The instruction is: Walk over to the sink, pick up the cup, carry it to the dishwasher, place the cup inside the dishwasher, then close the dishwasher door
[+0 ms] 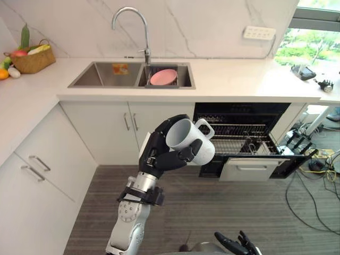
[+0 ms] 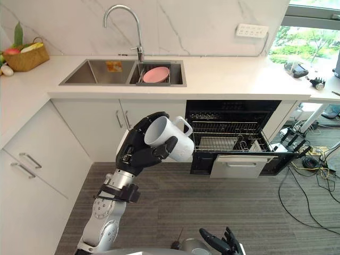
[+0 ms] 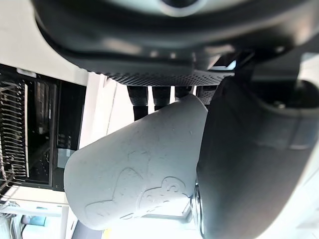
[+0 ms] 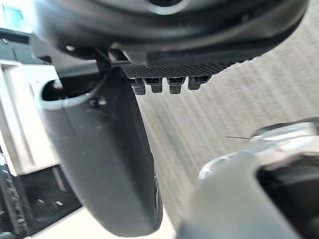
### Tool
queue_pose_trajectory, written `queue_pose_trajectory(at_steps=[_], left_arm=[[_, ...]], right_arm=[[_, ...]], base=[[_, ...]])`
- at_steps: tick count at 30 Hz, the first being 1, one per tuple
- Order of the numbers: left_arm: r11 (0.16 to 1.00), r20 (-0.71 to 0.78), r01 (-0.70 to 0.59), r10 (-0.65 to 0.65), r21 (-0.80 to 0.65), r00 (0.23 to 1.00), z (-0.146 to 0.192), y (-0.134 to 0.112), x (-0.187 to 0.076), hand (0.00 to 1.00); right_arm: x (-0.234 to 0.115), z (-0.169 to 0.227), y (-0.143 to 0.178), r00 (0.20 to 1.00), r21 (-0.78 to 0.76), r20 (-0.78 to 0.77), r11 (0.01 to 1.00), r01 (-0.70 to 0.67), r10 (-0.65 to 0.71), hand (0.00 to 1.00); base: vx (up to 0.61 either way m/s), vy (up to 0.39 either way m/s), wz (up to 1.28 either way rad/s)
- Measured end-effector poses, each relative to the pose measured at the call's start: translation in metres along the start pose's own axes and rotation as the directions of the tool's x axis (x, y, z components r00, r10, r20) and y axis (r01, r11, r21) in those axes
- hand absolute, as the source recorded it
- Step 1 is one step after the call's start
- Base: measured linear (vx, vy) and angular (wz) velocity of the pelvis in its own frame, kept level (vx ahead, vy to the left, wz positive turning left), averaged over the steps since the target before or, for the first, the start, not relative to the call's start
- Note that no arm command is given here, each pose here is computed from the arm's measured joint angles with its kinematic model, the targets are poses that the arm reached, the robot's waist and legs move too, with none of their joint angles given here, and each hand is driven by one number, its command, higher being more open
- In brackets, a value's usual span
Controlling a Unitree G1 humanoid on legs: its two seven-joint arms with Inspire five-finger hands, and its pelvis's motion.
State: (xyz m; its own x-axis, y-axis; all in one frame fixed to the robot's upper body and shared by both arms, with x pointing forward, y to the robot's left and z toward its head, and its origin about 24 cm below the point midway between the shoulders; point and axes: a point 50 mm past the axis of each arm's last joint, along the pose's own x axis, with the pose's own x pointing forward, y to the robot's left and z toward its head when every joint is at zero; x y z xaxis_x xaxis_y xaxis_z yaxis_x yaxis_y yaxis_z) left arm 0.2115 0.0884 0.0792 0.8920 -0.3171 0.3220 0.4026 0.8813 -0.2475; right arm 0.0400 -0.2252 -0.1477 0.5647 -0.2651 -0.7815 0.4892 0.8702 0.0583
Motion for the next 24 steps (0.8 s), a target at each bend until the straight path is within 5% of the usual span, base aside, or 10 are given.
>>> queue_pose_trajectory(at_steps=[6, 16, 24], left_arm=[[1.000, 0.018, 0.001, -0.001, 0.002, 1.000, 0.002, 0.000, 0.000, 0.00], [1.000, 0.003, -0.001, 0.001, 0.027, 1.000, 0.005, 0.003, -0.018, 0.00], [0.995, 0.028, 0.016, -0.018, 0.099, 0.999, 0.014, 0.013, -0.017, 0.00]], right_arm=[[0.005, 0.028, 0.001, 0.991, 0.006, 0.135, 1.000, -0.006, 0.005, 1.00], [0.001, 0.071, 0.020, 0.941, -0.025, 0.335, 0.999, -0.041, 0.047, 1.00], [-0.024, 0.113, 0.038, 0.831, 0.011, 0.550, 0.994, -0.109, 0.085, 1.00]], base=[[0.29, 0.015, -0.76], [0.32, 0.290, -0.86], [0.21, 0.230, -0.83]])
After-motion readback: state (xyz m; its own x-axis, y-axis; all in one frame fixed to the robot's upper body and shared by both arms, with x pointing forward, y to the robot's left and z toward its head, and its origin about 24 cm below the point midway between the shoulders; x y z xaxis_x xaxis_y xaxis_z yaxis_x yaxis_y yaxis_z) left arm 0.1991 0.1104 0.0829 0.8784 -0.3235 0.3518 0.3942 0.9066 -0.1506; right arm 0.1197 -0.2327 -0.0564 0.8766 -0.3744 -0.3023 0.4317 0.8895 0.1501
